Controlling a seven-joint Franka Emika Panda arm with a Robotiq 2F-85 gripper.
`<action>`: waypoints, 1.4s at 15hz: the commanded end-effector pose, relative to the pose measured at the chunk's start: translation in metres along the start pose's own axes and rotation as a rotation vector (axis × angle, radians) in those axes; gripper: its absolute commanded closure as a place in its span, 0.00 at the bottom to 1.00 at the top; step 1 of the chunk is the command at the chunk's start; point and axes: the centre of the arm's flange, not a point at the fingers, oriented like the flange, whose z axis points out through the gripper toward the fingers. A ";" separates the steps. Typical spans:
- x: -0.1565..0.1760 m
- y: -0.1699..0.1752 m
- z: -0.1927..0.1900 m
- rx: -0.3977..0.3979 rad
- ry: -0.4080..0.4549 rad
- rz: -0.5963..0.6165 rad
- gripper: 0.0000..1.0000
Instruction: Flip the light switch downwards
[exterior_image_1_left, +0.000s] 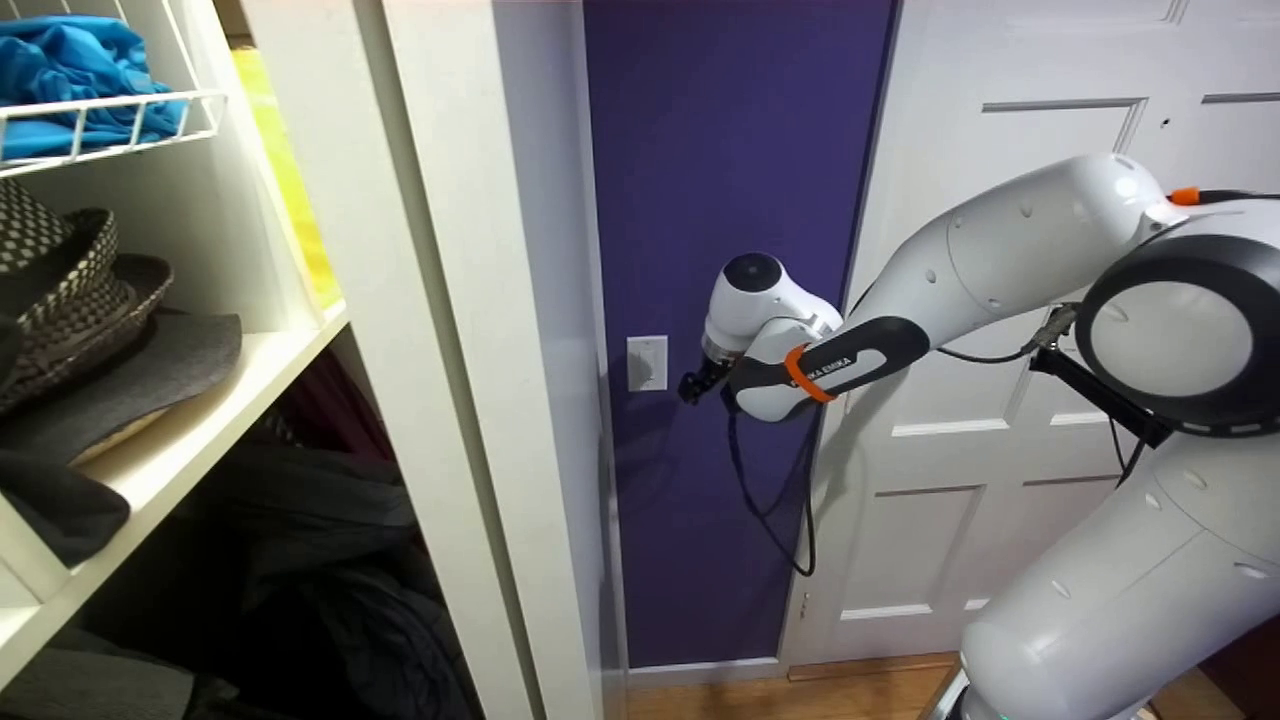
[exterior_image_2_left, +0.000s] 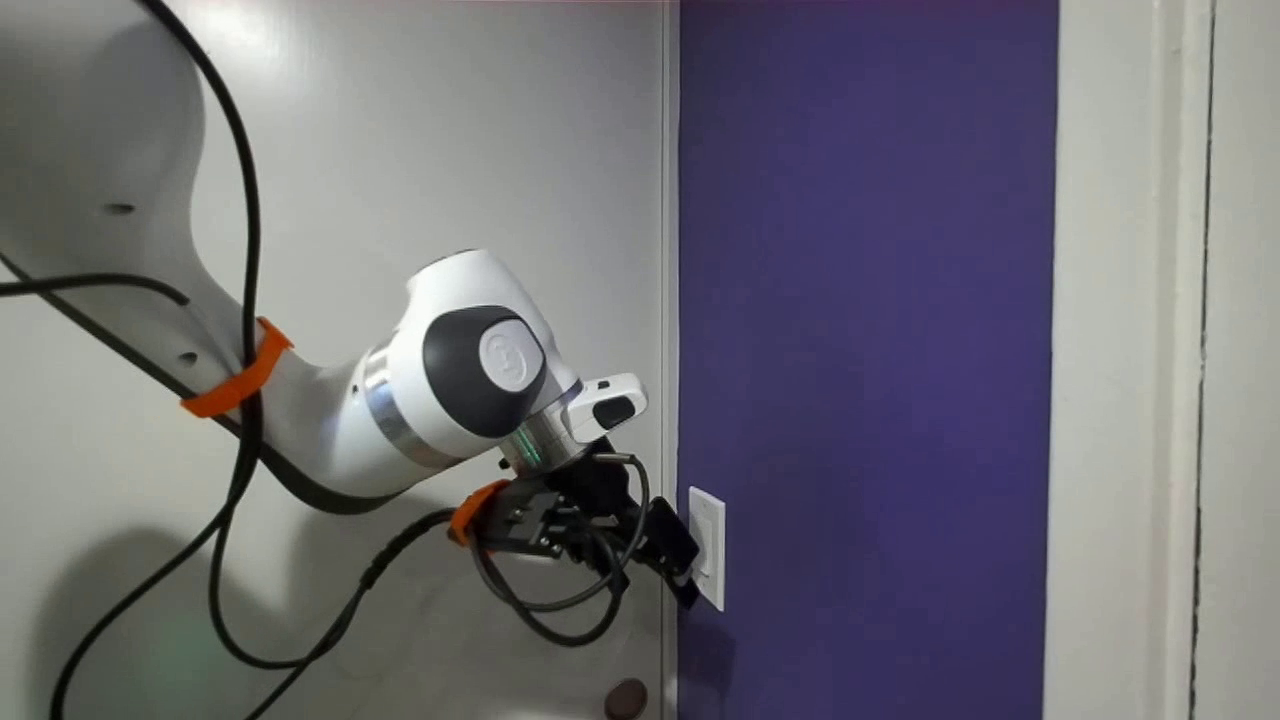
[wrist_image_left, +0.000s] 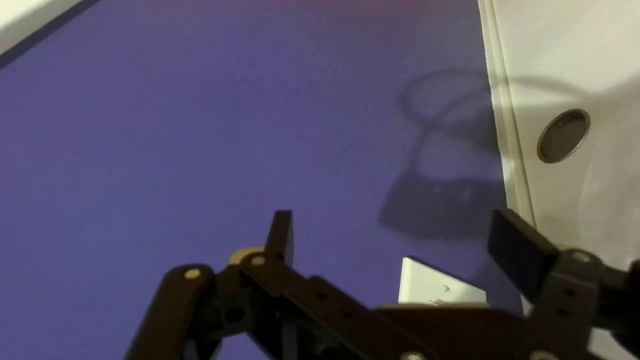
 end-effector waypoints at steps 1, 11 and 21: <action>0.006 -0.006 0.004 0.000 0.005 0.005 0.00; 0.015 -0.022 0.017 -0.038 0.078 0.136 0.00; 0.027 -0.031 0.030 -0.067 0.231 0.163 0.00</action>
